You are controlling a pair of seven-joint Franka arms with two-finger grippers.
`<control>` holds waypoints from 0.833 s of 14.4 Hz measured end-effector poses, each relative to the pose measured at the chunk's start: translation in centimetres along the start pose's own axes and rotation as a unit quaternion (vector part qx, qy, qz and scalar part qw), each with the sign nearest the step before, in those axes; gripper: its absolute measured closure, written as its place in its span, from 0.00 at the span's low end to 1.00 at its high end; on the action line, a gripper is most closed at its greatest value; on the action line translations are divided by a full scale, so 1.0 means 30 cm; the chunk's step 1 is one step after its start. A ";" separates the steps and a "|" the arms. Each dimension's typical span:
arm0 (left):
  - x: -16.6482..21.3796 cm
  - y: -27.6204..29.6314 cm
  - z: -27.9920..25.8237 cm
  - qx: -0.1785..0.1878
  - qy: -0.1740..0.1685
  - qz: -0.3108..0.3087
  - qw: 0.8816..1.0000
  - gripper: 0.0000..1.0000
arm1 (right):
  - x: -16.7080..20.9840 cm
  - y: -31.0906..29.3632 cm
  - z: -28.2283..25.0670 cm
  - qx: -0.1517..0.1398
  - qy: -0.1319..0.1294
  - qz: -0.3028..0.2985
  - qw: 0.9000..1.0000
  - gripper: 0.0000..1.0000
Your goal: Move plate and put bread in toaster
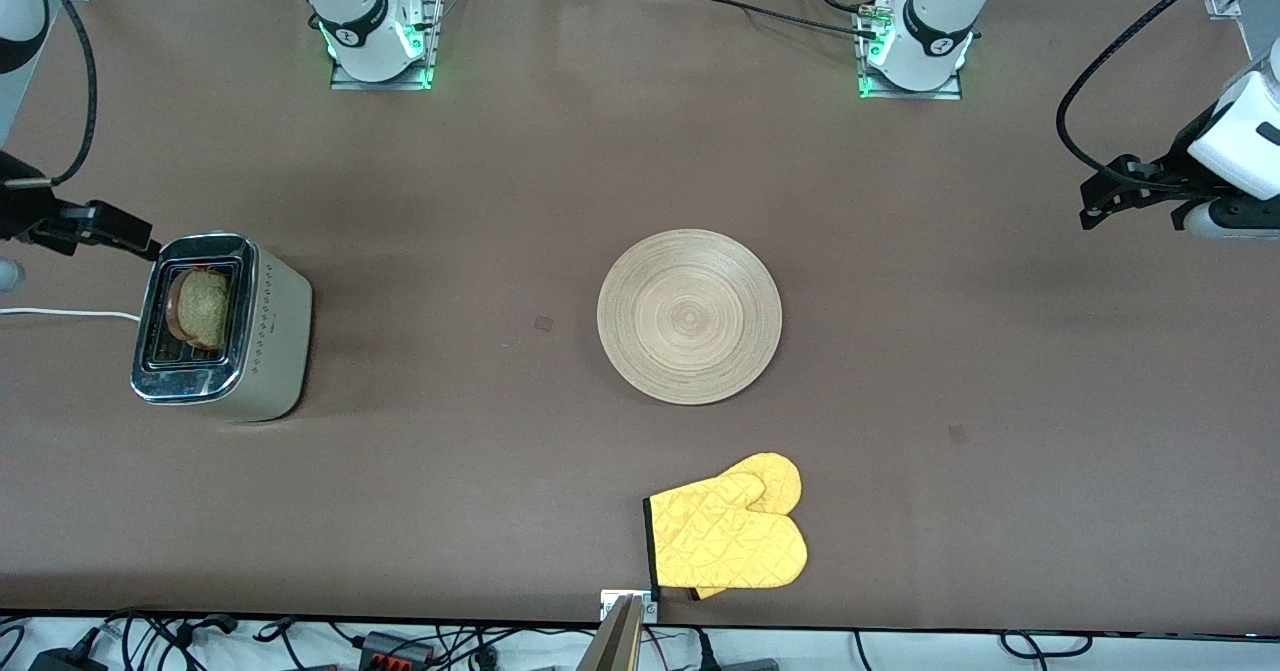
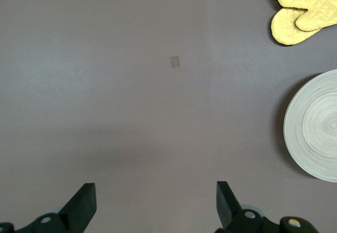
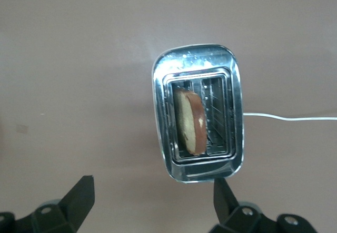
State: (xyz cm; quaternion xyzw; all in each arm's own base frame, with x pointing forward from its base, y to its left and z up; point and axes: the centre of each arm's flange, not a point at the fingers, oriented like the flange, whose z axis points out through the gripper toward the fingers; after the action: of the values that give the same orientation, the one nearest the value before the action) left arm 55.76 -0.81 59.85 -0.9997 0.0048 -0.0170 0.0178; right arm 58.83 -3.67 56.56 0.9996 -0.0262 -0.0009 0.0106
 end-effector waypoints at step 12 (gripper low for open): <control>0.000 0.000 0.000 0.000 0.000 0.000 1.000 0.00 | -0.128 -0.004 -0.034 -0.002 0.029 -0.009 1.000 0.00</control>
State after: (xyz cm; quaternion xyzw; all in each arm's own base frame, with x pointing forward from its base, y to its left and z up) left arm 55.76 -0.81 59.85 -0.9997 0.0047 -0.0170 0.0178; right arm 54.99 -3.33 57.58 0.9994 -0.0166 0.0280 0.0135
